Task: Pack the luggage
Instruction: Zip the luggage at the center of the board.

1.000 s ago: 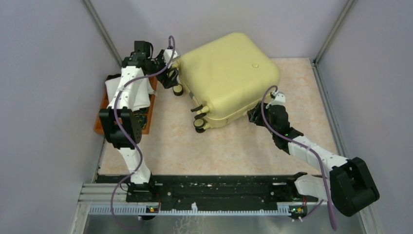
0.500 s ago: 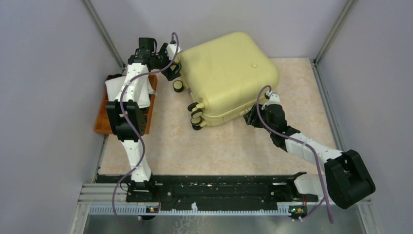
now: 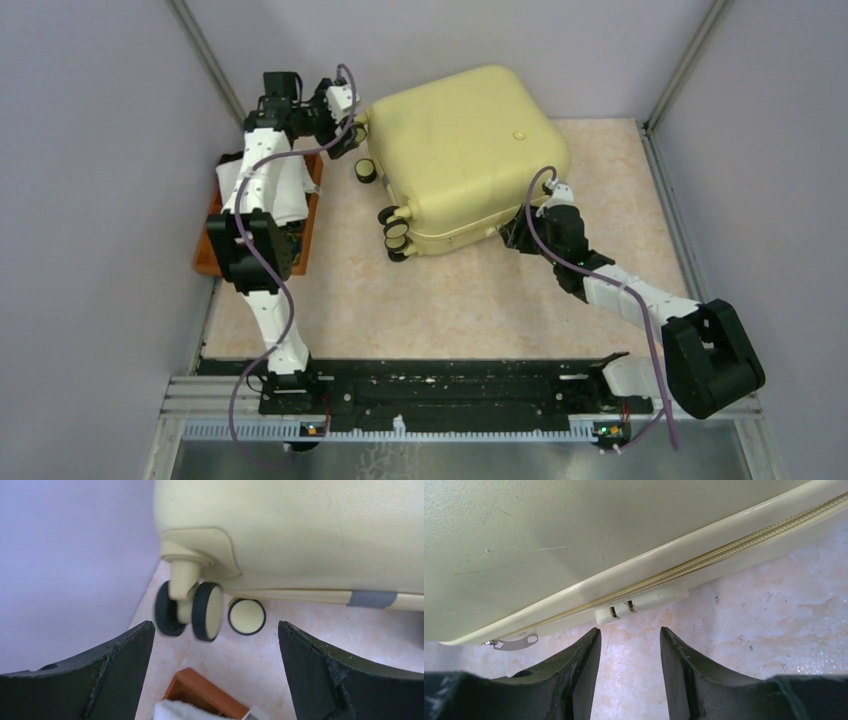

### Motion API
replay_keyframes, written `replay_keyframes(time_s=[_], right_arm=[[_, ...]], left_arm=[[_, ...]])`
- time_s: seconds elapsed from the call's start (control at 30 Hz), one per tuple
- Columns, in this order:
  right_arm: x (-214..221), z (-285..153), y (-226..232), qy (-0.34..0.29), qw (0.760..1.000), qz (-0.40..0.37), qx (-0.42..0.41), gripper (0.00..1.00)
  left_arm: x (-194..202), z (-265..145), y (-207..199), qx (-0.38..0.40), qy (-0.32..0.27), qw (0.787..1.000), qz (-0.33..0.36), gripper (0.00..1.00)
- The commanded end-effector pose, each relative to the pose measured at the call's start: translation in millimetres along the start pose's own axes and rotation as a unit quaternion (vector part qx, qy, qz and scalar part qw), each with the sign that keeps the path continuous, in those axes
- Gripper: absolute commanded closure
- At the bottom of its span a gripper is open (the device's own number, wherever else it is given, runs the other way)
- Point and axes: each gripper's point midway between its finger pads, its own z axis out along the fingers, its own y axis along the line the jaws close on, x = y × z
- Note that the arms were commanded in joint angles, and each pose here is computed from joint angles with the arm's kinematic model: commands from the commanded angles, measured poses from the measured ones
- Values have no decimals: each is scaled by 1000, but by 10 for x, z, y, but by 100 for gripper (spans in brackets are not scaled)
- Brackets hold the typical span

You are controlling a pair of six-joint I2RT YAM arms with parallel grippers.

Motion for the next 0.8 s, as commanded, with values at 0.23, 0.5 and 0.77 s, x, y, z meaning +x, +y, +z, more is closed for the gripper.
replay_keyframes(time_s=[0.23,0.5,0.77], right_arm=[[-137,-18,91,-23,1000,-4,-21,54],[-101,-17,32,-17,1000,-17,-11,54],[-37,0,9,-10,1000,-13,-9,55]], left_arm=[[-311,-294,520,-23,-45,997,52,2],[-228,88,230,41,-71,997,14,2],[66,487,163,48,-52,997,16,3]])
